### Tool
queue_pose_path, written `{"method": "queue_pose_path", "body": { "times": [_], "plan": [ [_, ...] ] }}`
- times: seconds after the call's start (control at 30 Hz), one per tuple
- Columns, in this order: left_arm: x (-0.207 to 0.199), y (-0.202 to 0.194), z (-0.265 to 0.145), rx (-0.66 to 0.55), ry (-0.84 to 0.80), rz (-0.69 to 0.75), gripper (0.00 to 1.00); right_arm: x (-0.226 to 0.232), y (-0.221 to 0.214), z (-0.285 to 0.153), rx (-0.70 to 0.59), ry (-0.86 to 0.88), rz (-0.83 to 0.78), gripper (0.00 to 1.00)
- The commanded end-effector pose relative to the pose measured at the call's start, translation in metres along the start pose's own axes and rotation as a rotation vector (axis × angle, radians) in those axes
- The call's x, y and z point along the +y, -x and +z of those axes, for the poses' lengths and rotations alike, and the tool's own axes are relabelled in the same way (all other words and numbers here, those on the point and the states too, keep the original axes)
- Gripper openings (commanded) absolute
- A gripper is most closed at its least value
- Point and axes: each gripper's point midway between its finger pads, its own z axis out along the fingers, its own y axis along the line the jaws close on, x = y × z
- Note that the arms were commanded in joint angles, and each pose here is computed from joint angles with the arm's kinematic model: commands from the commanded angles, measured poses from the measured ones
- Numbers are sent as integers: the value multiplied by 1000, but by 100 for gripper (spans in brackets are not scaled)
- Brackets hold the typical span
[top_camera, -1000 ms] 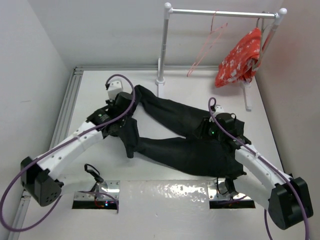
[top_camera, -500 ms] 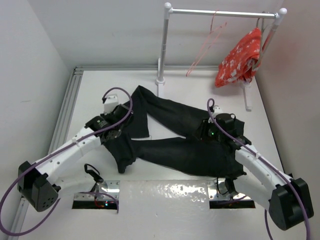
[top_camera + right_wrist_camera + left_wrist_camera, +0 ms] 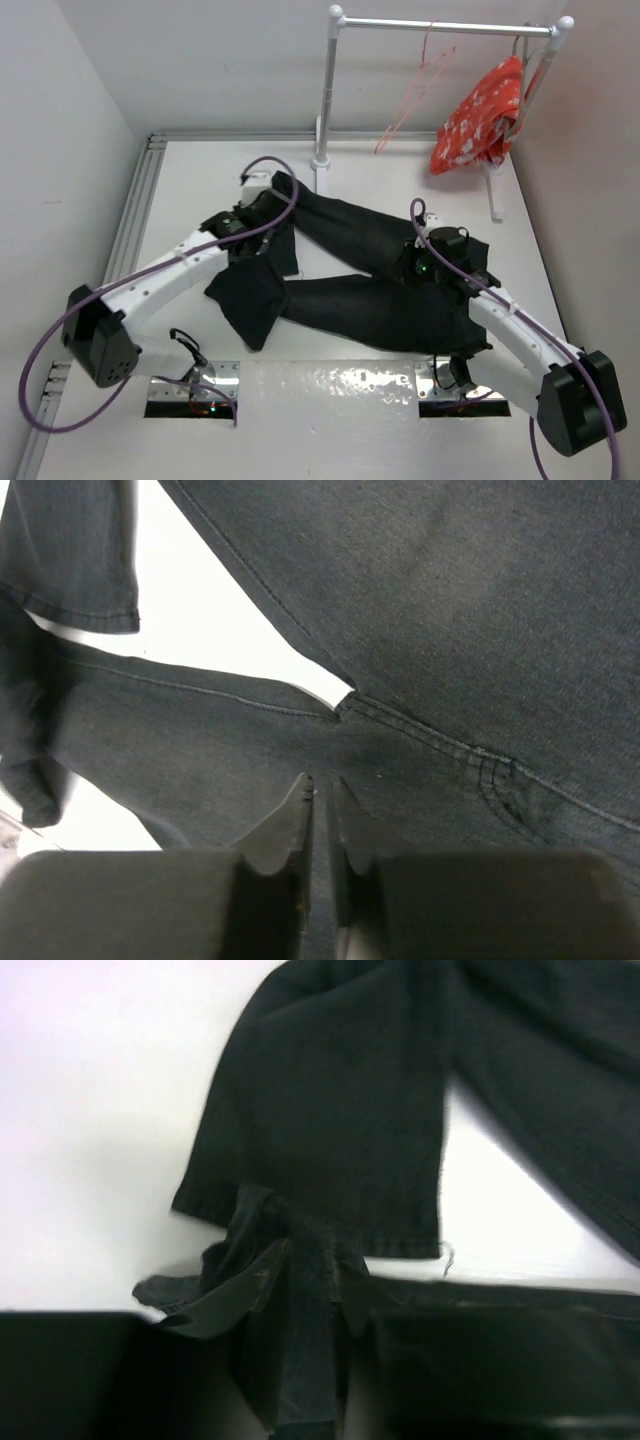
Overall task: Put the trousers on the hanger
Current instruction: Flatten out the trousers at the center of the board.
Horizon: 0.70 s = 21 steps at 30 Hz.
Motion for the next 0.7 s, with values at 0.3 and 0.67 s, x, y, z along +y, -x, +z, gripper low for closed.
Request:
{"method": "queue_pose_path", "body": {
  "times": [0.3, 0.67],
  "plan": [
    [-111, -25, 59, -1, -83, 140, 4, 5, 18, 0, -57, -3, -25, 1],
    [-127, -84, 100, 100, -104, 218, 15, 10, 16, 1, -44, 21, -30, 5]
  ]
}}
